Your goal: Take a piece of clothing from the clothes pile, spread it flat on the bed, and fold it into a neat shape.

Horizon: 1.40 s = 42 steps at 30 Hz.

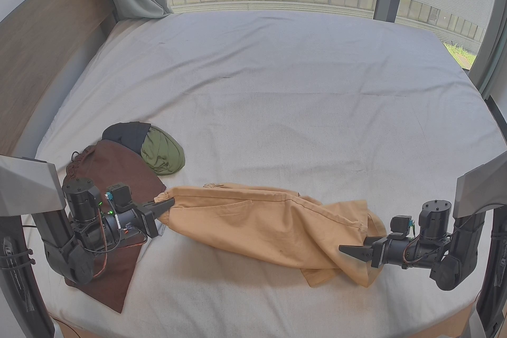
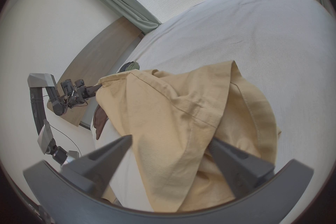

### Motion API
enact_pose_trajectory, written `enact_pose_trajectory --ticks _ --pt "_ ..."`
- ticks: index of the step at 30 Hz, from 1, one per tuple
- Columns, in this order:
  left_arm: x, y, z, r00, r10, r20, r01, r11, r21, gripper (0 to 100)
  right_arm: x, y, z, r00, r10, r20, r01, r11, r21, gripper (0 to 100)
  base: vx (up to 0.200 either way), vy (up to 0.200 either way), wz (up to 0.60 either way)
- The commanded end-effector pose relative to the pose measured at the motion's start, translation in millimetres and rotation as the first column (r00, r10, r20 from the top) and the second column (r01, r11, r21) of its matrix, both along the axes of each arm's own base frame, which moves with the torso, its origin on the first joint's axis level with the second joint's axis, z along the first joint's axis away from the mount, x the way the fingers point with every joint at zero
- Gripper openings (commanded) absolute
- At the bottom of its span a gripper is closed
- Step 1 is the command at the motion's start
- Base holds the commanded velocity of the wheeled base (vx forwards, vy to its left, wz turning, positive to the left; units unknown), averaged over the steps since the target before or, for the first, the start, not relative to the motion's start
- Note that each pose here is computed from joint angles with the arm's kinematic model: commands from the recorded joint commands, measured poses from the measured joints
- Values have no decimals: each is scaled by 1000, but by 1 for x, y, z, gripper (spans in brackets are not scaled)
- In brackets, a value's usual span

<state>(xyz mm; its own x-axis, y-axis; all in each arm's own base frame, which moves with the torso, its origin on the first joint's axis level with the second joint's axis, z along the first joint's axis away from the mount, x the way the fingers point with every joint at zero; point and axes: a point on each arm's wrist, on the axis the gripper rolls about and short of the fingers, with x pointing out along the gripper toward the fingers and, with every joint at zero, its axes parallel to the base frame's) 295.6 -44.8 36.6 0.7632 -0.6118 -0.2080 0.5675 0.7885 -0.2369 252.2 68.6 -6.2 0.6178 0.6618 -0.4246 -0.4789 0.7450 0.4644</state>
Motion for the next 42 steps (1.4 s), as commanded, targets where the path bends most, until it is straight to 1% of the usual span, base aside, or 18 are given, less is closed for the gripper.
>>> enact_pose_trajectory --ticks 1,5,9,11,16,17,20,25,29,32,37,42 --pt "1 0 -5 1000 -5 -6 5 1000 12 0 10 -2 2 1000 -15 16 14 999 30 100 0 0 0" --pt "1 0 -5 1000 -6 -4 6 1000 15 0 16 0 6 999 -30 15 29 997 68 100 0 0 0" --pt "2 0 -5 1000 -5 -1 5 1000 15 0 21 1 9 999 -40 23 38 995 90 100 0 0 0" --pt "2 0 -5 1000 -5 0 5 1000 15 0 21 1 9 999 -39 12 38 994 105 100 0 0 0" --pt "2 0 -4 1000 -5 2 5 1000 15 0 14 -7 30 1000 10 25 -14 984 177 100 0 0 0" --pt "2 0 -4 1000 -5 2 5 1000 15 0 11 -8 36 999 34 30 -39 979 199 100 0 0 0" --pt "2 0 -4 1000 -5 3 5 1000 15 0 8 -13 46 998 52 47 -62 972 227 100 0 0 0" --pt "2 0 -4 1000 -6 2 6 1000 15 0 6 -14 48 996 76 46 -85 967 241 100 0 0 0" --pt "2 0 -4 1000 -6 2 6 1000 15 0 14 -7 43 995 87 49 -96 966 240 100 0 0 0" --pt "1 -2 -4 1000 -11 2 11 1000 15 0 24 -4 33 996 83 36 -90 968 235 100 0 0 0" --pt "1 -2 -4 1000 -11 2 11 1000 15 0 28 -3 30 997 73 37 -80 969 232 100 0 0 0" --pt "1 -2 -3 1000 -11 5 11 1000 15 0 37 -1 28 998 63 30 -69 965 254 100 0 0 0"
